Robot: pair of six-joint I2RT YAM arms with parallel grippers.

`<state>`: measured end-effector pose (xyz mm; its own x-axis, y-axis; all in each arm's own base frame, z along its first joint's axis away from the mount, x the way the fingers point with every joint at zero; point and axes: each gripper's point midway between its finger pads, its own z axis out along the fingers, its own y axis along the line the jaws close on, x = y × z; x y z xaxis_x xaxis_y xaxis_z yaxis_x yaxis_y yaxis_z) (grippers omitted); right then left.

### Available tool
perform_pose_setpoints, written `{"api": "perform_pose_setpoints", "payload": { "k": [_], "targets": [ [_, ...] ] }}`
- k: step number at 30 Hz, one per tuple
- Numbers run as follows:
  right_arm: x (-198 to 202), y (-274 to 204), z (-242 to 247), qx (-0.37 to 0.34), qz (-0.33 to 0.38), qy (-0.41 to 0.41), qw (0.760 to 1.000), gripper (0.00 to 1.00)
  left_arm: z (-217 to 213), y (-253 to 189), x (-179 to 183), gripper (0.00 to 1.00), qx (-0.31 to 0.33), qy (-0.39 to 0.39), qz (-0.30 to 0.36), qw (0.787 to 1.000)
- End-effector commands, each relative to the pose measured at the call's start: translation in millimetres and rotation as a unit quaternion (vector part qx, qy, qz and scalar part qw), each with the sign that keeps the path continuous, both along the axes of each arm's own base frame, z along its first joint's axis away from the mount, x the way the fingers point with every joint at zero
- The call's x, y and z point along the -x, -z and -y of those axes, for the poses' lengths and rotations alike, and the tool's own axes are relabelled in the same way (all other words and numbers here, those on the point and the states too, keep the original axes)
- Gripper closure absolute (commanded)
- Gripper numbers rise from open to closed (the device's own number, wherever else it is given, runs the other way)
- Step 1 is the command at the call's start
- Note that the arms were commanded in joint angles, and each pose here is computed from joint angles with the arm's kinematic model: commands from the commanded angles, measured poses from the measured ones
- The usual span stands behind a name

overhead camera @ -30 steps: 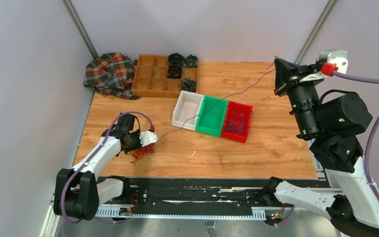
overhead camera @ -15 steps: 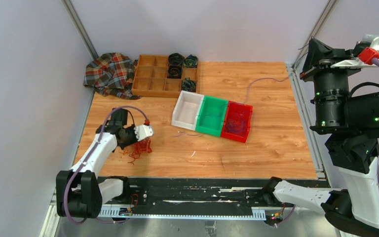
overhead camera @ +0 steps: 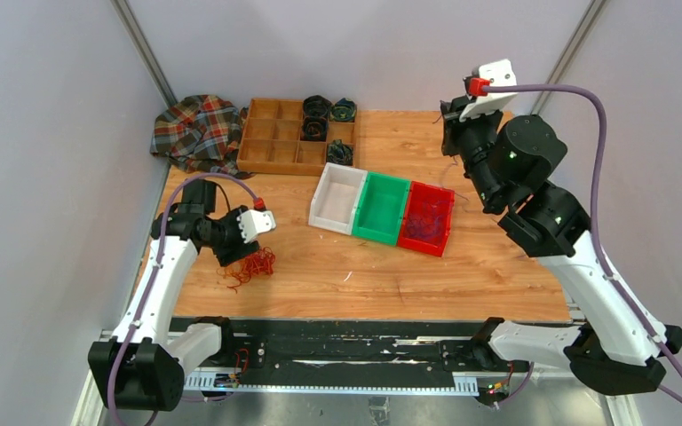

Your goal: Untangle the cables

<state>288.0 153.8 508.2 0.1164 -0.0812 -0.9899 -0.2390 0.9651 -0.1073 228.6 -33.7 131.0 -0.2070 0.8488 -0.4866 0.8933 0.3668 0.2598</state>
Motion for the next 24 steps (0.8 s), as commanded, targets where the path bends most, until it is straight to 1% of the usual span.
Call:
{"api": "perform_pose_setpoints", "payload": {
  "k": [1, 2, 4, 6, 7, 10, 13, 16, 21, 24],
  "targets": [
    [11, -42, 30, -0.022, 0.046, 0.029, 0.998, 1.00, 8, -17, 8, 0.27, 0.028, 0.000, -0.004, 1.000],
    [11, -47, 34, -0.020, 0.051, 0.036, 0.998, 1.00, 9, -22, 7, 0.19, 0.033, -0.002, 0.001, 0.999],
    [12, -58, 42, -0.019, 0.064, 0.050, 0.997, 0.99, 13, -33, 4, 0.07, 0.046, -0.007, 0.012, 0.999],
    [12, -67, 49, -0.020, 0.075, 0.060, 0.995, 0.99, 18, -46, 0, 0.00, 0.065, -0.019, 0.018, 0.998],
    [13, -72, 51, -0.020, 0.081, 0.064, 0.994, 0.99, 20, -52, -2, 0.02, 0.075, -0.023, 0.019, 0.997],
    [13, -85, 55, -0.020, 0.096, 0.071, 0.993, 0.99, 25, -66, -7, 0.02, 0.097, -0.040, 0.016, 0.994],
    [14, -98, 55, -0.024, 0.109, 0.070, 0.991, 0.99, 27, -74, -11, 0.02, 0.107, -0.048, 0.019, 0.993],
    [19, -116, 60, -0.036, 0.129, 0.072, 0.988, 0.99, 29, -78, -10, 0.02, 0.113, -0.044, 0.025, 0.992],
    [34, -154, 74, -0.063, 0.183, 0.079, 0.978, 1.00, 32, -77, -6, 0.02, 0.120, -0.039, 0.026, 0.992],
    [37, -168, 76, -0.065, 0.197, 0.080, 0.975, 1.00, 31, -75, -6, 0.02, 0.117, -0.043, 0.023, 0.992]
  ]
}}
